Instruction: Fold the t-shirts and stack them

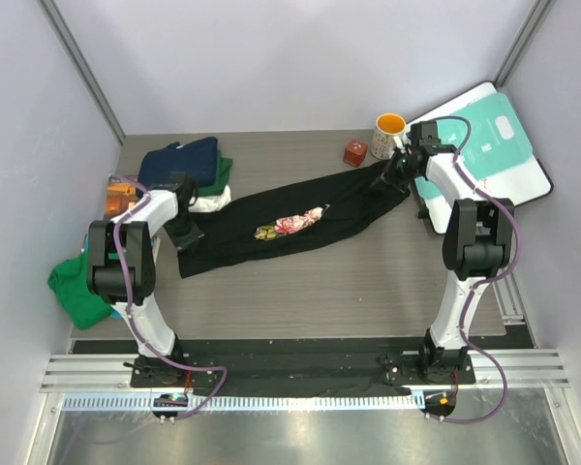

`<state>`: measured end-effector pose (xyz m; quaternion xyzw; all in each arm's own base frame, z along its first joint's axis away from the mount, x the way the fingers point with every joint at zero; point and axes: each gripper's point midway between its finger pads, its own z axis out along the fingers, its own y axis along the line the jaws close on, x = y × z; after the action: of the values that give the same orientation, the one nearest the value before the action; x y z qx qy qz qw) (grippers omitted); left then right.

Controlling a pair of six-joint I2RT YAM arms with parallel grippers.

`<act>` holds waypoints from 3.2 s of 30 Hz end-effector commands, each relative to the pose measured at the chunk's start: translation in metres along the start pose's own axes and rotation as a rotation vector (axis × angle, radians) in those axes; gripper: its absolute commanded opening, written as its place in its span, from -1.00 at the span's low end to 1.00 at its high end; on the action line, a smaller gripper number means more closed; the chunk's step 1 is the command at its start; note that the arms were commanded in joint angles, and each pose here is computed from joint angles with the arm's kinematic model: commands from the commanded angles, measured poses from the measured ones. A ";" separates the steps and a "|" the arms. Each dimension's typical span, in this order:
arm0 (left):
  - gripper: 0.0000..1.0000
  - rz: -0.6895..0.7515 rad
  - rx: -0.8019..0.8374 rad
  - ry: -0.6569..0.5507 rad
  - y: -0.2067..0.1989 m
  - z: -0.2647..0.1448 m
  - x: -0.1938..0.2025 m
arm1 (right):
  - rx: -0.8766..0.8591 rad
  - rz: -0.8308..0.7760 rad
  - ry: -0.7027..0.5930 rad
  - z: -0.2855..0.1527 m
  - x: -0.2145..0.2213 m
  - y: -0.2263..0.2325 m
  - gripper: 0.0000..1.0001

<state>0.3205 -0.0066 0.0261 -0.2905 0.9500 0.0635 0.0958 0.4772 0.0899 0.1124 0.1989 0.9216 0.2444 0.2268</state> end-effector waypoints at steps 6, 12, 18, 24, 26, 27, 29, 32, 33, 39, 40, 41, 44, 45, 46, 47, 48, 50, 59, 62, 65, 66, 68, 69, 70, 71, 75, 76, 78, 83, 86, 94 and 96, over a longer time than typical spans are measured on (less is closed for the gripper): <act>-0.99 0.017 0.006 -0.164 0.017 -0.056 -0.028 | -0.072 -0.049 -0.142 -0.087 0.002 0.033 -0.98; -1.00 0.030 0.058 -0.181 0.023 -0.078 -0.016 | -0.032 -0.054 -0.192 -0.134 0.028 0.026 -0.98; -0.99 0.054 0.104 -0.213 0.035 -0.105 -0.002 | -0.031 -0.020 -0.259 -0.186 0.044 0.022 -0.98; -0.99 0.054 0.099 -0.271 0.054 -0.125 0.007 | -0.040 -0.016 -0.297 -0.225 0.076 0.020 -0.98; -0.99 0.049 0.100 -0.292 0.059 -0.130 0.009 | -0.054 -0.016 -0.310 -0.237 0.082 0.023 -0.98; -0.99 0.044 0.108 -0.314 0.062 -0.136 0.009 | -0.068 -0.018 -0.314 -0.244 0.085 0.026 -0.98; -0.99 0.037 0.108 -0.337 0.067 -0.144 0.010 | -0.088 -0.023 -0.338 -0.264 0.091 0.033 -0.98; -0.99 0.036 0.121 -0.377 0.073 -0.157 0.011 | -0.113 -0.034 -0.376 -0.293 0.100 0.041 -0.98; -1.00 0.040 0.129 -0.394 0.075 -0.161 0.012 | -0.123 -0.041 -0.388 -0.301 0.102 0.044 -0.98; -0.99 0.053 0.147 -0.389 0.079 -0.155 0.025 | -0.153 0.024 -0.321 -0.308 0.144 0.036 -0.98; -1.00 0.050 0.151 -0.389 0.079 -0.154 0.026 | -0.157 0.033 -0.314 -0.308 0.150 0.034 -0.98; -0.99 0.046 0.146 -0.384 0.080 -0.153 0.028 | -0.170 0.046 -0.323 -0.312 0.156 0.034 -0.98; -0.99 0.055 0.142 -0.365 0.079 -0.154 0.028 | -0.181 0.063 -0.302 -0.317 0.165 0.035 -0.98; -1.00 0.055 0.153 -0.362 0.077 -0.159 0.026 | -0.195 0.051 -0.317 -0.327 0.163 0.041 -0.98; -1.00 0.055 0.145 -0.345 0.077 -0.160 0.028 | -0.190 0.049 -0.312 -0.330 0.163 0.042 -0.98; -1.00 0.052 0.139 -0.329 0.076 -0.158 0.027 | -0.186 0.042 -0.319 -0.333 0.159 0.044 -0.98; -0.99 0.046 0.148 -0.333 0.073 -0.162 0.024 | -0.183 0.025 -0.323 -0.335 0.152 0.049 -0.98; -0.99 0.036 0.168 -0.325 0.064 -0.159 0.019 | -0.165 0.010 -0.338 -0.333 0.139 0.050 -0.98; -0.99 0.065 0.143 -0.166 0.021 -0.124 -0.010 | -0.121 0.014 -0.273 -0.237 0.055 0.054 -0.98; -0.99 0.094 0.093 -0.096 0.015 -0.104 -0.013 | -0.091 0.007 -0.245 -0.207 0.038 0.048 -0.98; -0.94 0.094 0.082 -0.099 0.009 -0.096 -0.022 | -0.048 -0.021 -0.260 -0.188 0.018 0.041 -0.98; -0.92 0.091 0.069 -0.108 0.009 -0.093 -0.027 | -0.052 -0.031 -0.273 -0.188 0.011 0.044 -0.98; -0.92 0.090 0.056 -0.114 0.008 -0.091 -0.033 | -0.033 -0.036 -0.251 -0.172 0.002 0.040 -0.98; -0.94 0.089 0.028 -0.113 0.011 -0.089 -0.034 | -0.036 -0.043 -0.255 -0.170 -0.004 0.043 -0.98; -0.99 0.093 0.005 -0.092 0.011 -0.082 -0.034 | -0.037 -0.048 -0.249 -0.166 -0.006 0.043 -0.98; -0.99 0.090 -0.004 -0.099 0.011 -0.083 -0.039 | -0.036 -0.052 -0.253 -0.164 -0.011 0.045 -0.98; -0.99 0.093 -0.049 -0.087 0.011 -0.074 -0.045 | -0.010 -0.043 -0.227 -0.139 -0.021 0.037 -0.98; -0.99 0.092 -0.063 -0.094 0.011 -0.072 -0.048 | -0.009 -0.044 -0.222 -0.136 -0.023 0.037 -0.99; -1.00 0.096 -0.083 -0.086 0.010 -0.066 -0.052 | 0.001 -0.038 -0.208 -0.124 -0.026 0.033 -0.98; -0.95 0.113 -0.121 -0.058 0.004 -0.053 -0.062 | 0.007 -0.033 -0.182 -0.108 -0.032 0.030 -0.98; -0.57 0.122 -0.143 -0.037 0.001 -0.044 -0.066 | 0.015 -0.030 -0.179 -0.100 -0.036 0.028 -0.98; 0.04 0.123 -0.140 -0.073 -0.006 -0.047 -0.081 | 0.013 -0.013 -0.161 -0.075 -0.045 0.025 -0.98; 0.04 0.121 -0.144 -0.087 -0.004 -0.051 -0.084 | 0.014 0.004 -0.152 -0.064 -0.046 0.022 -0.98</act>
<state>0.3759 0.0161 0.0742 -0.2356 0.9589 0.1326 0.0866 0.4629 0.0620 0.1763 0.2236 0.9161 0.2124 0.2562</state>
